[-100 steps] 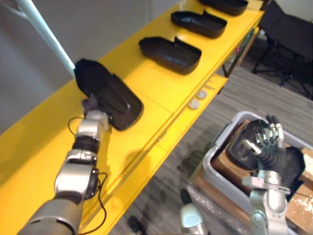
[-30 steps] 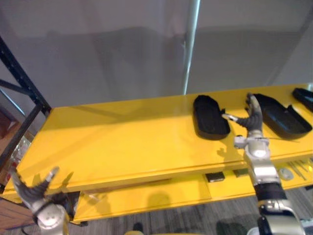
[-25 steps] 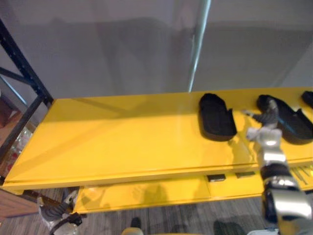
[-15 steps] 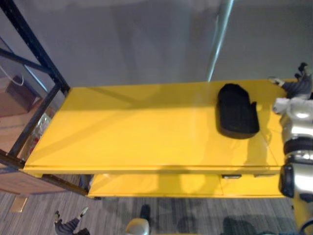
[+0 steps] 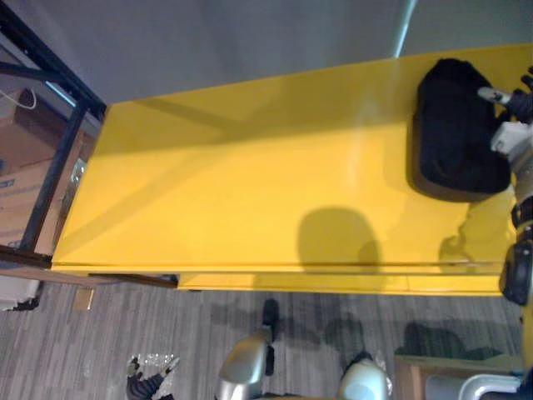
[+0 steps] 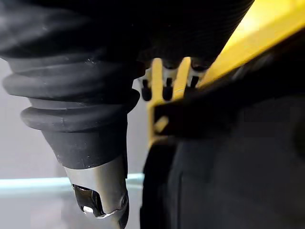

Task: Walk over and take plastic housings, then place them on the shelf

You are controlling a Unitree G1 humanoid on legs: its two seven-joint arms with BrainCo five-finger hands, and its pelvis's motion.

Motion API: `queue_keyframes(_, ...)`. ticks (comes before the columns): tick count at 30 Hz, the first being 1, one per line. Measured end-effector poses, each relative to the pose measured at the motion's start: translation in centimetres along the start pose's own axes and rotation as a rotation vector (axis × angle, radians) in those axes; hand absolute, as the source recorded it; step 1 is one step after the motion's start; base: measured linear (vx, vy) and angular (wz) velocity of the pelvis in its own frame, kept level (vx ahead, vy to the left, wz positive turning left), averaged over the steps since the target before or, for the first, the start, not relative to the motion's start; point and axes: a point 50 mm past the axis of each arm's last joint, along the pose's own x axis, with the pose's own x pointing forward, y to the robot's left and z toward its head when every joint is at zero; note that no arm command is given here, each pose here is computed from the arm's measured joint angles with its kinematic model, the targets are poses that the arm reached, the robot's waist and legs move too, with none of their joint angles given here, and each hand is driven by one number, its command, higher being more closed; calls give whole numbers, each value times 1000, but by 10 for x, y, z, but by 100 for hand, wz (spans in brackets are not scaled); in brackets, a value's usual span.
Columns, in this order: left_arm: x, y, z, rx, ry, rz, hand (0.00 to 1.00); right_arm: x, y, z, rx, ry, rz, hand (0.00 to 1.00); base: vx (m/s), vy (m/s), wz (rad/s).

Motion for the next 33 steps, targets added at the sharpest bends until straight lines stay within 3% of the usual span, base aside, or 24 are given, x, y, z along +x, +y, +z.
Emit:
queue_keyframes(19,-2,-8,-1,24,-2,-53,0,-1,14,4,-92,-32,254,0,-15,-10,-1)
queue_keyframes(33,-3,-7,-1,36,-4,-65,0,-2,18,4,-151,-49,300,0,-2,-1,0)
